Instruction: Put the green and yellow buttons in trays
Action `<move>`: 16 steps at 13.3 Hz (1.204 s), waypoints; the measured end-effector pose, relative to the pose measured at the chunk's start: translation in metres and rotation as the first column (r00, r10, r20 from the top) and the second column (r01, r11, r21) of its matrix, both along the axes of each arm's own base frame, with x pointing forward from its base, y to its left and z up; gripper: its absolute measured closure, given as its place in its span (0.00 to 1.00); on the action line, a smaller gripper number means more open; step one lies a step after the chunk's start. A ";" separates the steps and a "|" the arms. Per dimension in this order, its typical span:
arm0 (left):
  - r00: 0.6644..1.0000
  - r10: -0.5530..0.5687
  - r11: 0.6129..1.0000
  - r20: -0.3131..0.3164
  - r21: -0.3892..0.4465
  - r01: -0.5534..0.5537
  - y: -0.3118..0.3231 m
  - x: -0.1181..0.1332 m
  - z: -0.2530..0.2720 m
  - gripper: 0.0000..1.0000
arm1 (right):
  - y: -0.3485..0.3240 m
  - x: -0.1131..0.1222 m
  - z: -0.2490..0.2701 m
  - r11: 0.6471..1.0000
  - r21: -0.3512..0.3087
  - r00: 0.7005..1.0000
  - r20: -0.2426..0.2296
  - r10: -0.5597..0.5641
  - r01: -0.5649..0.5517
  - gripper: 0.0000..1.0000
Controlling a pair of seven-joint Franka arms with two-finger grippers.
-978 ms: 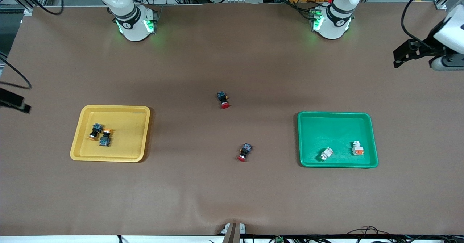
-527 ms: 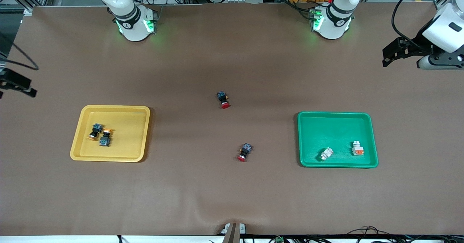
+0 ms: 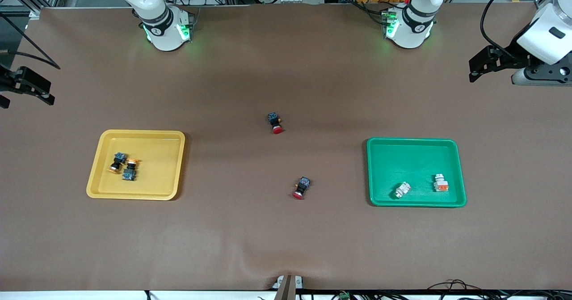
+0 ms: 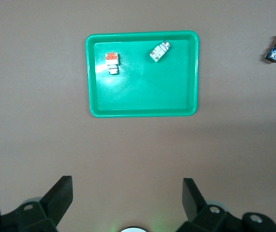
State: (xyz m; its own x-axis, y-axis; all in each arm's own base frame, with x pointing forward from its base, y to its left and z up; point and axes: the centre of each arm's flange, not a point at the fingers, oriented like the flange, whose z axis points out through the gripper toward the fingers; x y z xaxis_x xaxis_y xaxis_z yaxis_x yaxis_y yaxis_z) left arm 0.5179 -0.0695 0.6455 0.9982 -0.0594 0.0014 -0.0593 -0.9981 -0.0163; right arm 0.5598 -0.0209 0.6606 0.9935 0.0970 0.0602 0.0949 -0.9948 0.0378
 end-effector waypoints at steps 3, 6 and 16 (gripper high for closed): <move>1.000 0.007 1.000 0.022 -0.003 -0.007 0.004 0.001 0.010 0.00 | -0.007 -0.004 0.000 1.000 -0.001 1.000 -0.027 -0.013 0.013 0.00; 0.999 0.031 1.000 0.009 -0.002 -0.031 0.017 0.001 0.009 0.00 | -0.007 -0.008 -0.003 1.000 0.001 0.998 -0.068 0.013 -0.013 0.00; 0.999 0.041 0.999 -0.021 0.002 -0.040 0.022 -0.002 0.007 0.00 | -0.008 -0.009 -0.001 0.998 0.061 0.997 -0.065 0.034 -0.030 0.00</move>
State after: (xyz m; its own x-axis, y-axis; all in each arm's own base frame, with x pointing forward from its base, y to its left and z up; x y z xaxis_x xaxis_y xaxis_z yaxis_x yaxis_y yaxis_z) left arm 0.5158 -0.0473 0.6522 0.9996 -0.0189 -0.0197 -0.0192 -0.9997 -0.0173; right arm 0.5507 -0.0293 0.6594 0.9919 0.1268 0.0016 0.1268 -0.9915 -0.0296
